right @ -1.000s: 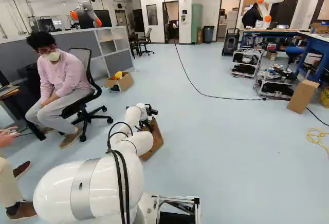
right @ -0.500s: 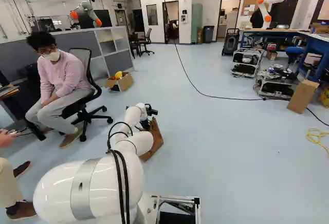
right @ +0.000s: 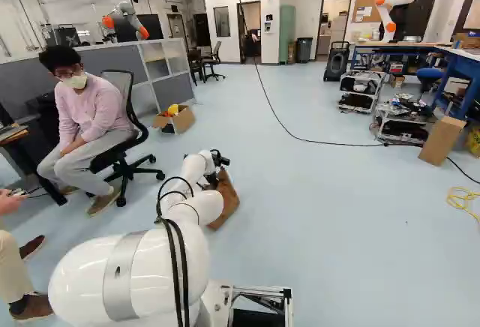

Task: Pick up the grocery bag from the ground

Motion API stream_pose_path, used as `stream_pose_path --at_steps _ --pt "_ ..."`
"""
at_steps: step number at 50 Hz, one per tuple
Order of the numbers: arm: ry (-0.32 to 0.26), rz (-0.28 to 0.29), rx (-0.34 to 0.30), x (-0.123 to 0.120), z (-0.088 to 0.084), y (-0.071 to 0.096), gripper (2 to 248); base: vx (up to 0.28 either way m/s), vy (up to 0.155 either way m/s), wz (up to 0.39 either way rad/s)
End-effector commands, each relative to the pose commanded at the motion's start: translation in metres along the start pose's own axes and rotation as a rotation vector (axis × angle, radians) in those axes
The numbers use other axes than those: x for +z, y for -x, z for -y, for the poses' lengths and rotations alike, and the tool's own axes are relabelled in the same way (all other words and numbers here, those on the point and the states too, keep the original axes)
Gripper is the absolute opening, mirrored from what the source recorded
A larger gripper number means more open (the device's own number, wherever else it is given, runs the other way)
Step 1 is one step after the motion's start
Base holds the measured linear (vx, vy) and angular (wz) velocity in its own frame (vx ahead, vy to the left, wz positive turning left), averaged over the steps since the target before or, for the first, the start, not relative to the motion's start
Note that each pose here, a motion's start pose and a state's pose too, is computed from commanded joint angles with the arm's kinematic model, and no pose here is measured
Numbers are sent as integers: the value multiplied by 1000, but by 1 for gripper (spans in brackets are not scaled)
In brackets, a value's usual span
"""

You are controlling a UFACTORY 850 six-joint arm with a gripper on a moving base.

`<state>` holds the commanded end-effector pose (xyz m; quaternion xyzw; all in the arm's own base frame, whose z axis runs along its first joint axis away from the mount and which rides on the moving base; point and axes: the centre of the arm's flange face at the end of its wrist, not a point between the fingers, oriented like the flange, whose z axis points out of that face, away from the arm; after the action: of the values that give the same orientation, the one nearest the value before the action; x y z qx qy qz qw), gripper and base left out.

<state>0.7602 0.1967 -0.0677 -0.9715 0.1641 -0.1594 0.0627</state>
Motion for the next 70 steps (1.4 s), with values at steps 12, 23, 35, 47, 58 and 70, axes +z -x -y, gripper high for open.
stream_pose_path --at_steps 12,23,35,47,58,70 --pt "-57 -68 10 -18 20 -27 19 0 0 0" --pt "-90 -91 30 -42 40 -49 19 0 0 0" --pt "-122 -100 78 -77 54 -66 19 0 0 0" --pt "-152 -116 153 -120 58 -75 19 0 0 0" --pt "-187 -162 235 -163 54 -81 19 0 0 0" --pt "-226 -240 327 -213 44 -84 19 0 0 0"
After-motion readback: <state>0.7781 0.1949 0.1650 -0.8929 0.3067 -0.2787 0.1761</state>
